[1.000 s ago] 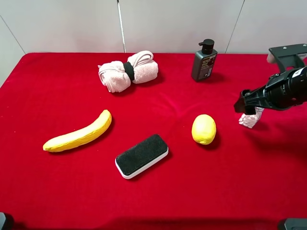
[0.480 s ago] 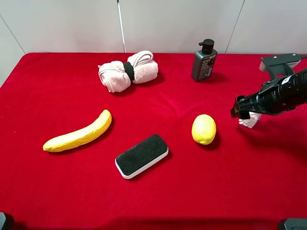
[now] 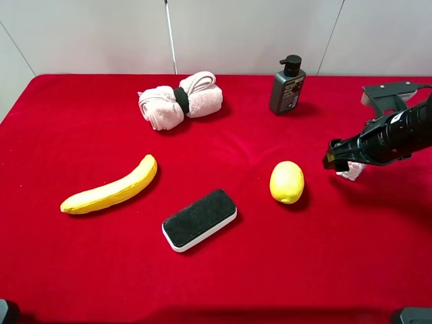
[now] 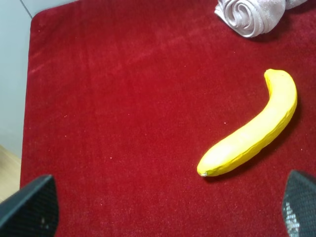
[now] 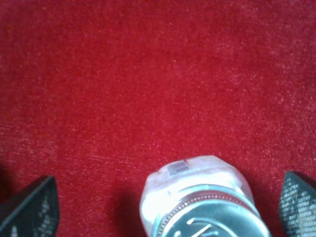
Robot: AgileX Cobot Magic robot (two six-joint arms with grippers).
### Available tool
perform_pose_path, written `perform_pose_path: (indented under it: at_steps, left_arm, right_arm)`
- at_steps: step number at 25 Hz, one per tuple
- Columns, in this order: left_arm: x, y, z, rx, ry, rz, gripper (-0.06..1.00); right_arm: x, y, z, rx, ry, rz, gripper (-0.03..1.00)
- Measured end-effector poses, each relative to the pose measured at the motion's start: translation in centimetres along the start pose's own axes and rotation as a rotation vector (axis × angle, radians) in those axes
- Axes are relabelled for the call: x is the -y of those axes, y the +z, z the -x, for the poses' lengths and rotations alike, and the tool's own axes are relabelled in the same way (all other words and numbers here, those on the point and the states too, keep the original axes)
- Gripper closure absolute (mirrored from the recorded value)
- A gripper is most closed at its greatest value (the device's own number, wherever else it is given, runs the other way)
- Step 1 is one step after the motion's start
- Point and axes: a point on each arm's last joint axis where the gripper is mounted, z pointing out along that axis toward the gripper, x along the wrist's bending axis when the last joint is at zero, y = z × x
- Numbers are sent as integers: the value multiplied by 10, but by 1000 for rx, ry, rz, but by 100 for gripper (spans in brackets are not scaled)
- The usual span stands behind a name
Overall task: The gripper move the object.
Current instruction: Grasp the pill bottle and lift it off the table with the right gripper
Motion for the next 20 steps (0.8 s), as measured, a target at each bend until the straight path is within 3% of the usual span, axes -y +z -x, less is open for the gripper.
perform_pose_path:
  at_steps: [12,15,20]
  left_arm:
    - [0,0,0,0,0,0,7]
    - [0,0,0,0,0,0,7]
    - [0,0,0,0,0,0,7]
  right_arm:
    - [0,0,0,-1,0,-3,28]
    - [0,0,0,-1,0,-4,37]
    - [0,0,0,-1,0,-4,60]
